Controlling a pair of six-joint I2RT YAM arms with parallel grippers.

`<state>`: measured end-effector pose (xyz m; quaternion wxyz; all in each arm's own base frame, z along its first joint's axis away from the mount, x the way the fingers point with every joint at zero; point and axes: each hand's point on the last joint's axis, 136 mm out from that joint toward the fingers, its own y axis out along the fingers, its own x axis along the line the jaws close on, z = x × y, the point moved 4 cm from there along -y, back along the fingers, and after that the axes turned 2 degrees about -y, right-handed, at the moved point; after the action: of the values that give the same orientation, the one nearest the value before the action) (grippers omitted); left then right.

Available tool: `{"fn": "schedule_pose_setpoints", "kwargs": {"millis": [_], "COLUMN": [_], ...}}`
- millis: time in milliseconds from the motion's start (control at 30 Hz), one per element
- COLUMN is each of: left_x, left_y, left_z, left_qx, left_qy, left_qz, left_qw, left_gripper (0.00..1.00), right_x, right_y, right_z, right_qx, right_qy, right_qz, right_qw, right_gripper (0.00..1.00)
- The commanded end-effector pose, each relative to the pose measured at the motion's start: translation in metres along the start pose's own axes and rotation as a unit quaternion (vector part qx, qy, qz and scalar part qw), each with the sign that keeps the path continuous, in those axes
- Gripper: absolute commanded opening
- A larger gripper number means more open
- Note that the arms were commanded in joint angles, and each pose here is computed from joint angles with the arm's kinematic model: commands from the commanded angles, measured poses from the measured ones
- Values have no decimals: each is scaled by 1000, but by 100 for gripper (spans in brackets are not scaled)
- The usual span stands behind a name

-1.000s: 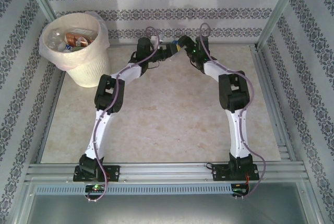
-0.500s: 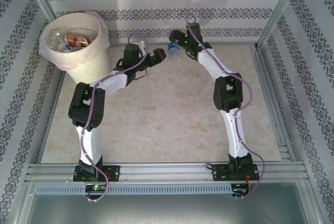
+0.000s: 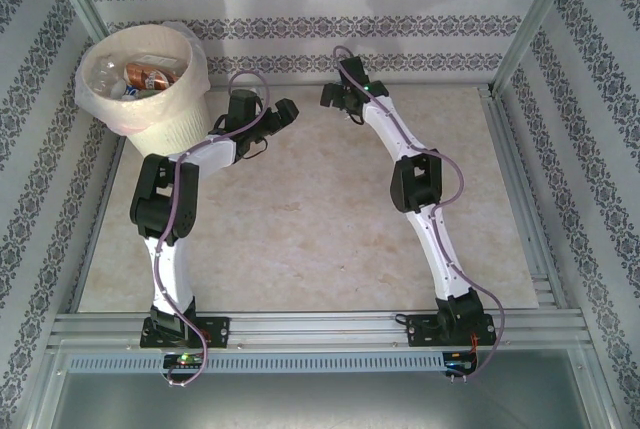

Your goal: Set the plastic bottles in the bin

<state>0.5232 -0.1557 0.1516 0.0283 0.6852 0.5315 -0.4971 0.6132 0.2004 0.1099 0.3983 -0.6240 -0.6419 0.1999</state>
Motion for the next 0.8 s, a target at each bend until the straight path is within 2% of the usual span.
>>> {"fn": "schedule_pose_setpoints", "kwargs": {"millis": [0,200,367,500,600,767], "left_x": [11,15,15,13,11,-2], "left_y": [11,18,18,18,18,7], "left_z": [5,9,9,7,8,5], "left_qx": [14,25,27,28,32,34], "left_qy": [4,4,14,21,23,36], "left_qz": [-19,-17,-21,-21,-14,17], "left_qw": [1000,1000,999,999,999,999], "left_gripper": [100,100,100,100,100,100], "right_x": [0,-10,-24,-27,-26,-10], "right_y": [13,26,39,35,30,10], "right_z": [26,25,27,22,16,1], "right_qx": [48,48,52,35,17,-13], "right_qy": [28,106,172,179,178,145], "right_qz": [-2,-5,-2,11,10,-21], "right_qw": [998,993,984,983,984,989], "right_gripper": [98,96,88,80,68,58]}}
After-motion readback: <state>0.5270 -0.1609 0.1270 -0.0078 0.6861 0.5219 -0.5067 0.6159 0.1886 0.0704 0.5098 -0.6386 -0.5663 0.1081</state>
